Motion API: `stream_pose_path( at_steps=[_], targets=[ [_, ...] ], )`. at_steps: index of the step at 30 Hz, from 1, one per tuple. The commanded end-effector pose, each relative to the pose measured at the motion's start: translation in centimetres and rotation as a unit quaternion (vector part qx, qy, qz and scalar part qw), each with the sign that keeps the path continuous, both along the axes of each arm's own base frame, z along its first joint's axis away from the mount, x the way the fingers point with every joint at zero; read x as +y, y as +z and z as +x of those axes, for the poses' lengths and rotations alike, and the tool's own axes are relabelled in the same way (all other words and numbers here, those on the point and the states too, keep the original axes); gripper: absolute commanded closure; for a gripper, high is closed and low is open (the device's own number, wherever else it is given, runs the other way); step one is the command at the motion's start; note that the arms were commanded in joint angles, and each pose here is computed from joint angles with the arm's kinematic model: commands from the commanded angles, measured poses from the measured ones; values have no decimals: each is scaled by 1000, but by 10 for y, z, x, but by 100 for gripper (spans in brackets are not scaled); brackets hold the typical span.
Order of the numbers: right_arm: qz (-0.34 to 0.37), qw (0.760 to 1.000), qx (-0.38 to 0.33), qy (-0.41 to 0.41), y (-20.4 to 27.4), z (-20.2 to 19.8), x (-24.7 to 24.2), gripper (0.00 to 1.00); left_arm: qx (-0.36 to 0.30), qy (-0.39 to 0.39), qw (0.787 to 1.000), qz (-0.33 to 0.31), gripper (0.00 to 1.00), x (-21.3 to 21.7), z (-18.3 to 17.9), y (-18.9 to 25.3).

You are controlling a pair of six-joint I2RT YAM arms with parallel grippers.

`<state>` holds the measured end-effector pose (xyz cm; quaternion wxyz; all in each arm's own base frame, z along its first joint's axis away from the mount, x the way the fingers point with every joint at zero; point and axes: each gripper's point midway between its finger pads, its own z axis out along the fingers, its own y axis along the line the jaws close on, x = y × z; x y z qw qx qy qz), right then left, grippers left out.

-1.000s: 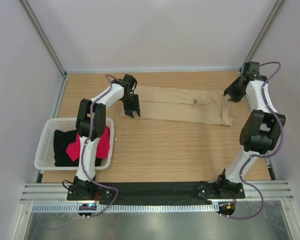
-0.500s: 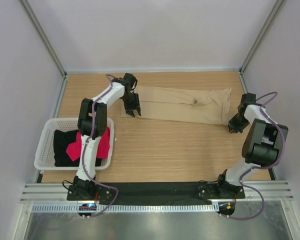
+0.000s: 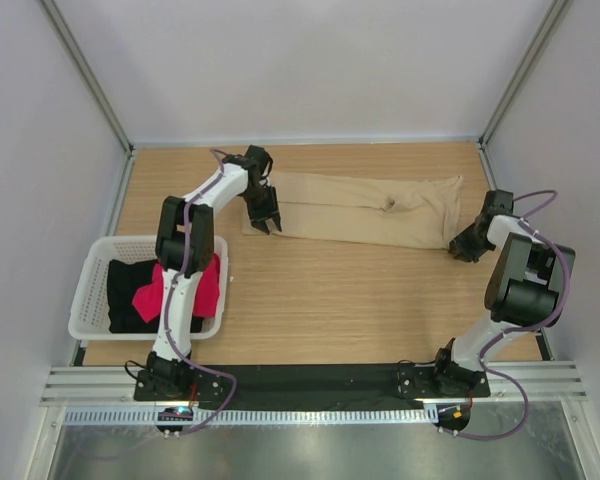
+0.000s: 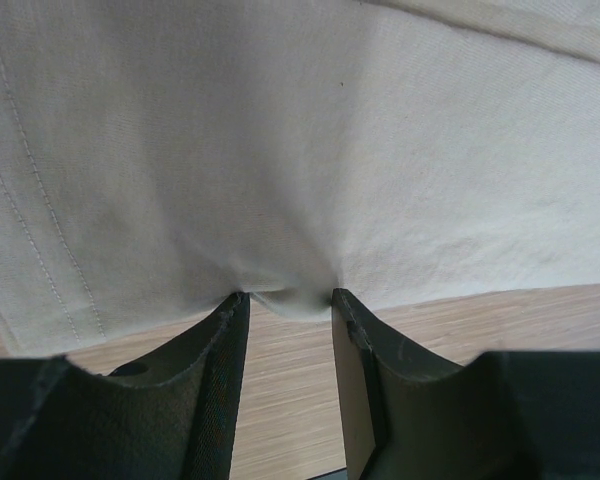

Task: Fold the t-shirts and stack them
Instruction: Fold the tshirt

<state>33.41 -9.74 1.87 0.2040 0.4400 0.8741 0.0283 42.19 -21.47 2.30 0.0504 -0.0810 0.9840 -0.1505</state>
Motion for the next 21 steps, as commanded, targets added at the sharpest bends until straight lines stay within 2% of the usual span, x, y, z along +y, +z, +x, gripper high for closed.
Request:
stream_pose_path(
  at_steps=[1,12,21],
  targets=[
    [9,998,-69,-11,21,25,1,70,11,8,1000,22,59,10,7,-33],
    [8,996,-83,-42,34,33,-6,63,25,10,999,28,59,13,5,-41],
    [-2,994,-99,-51,36,42,-17,64,30,9,999,31,59,14,2,-44]
  ],
)
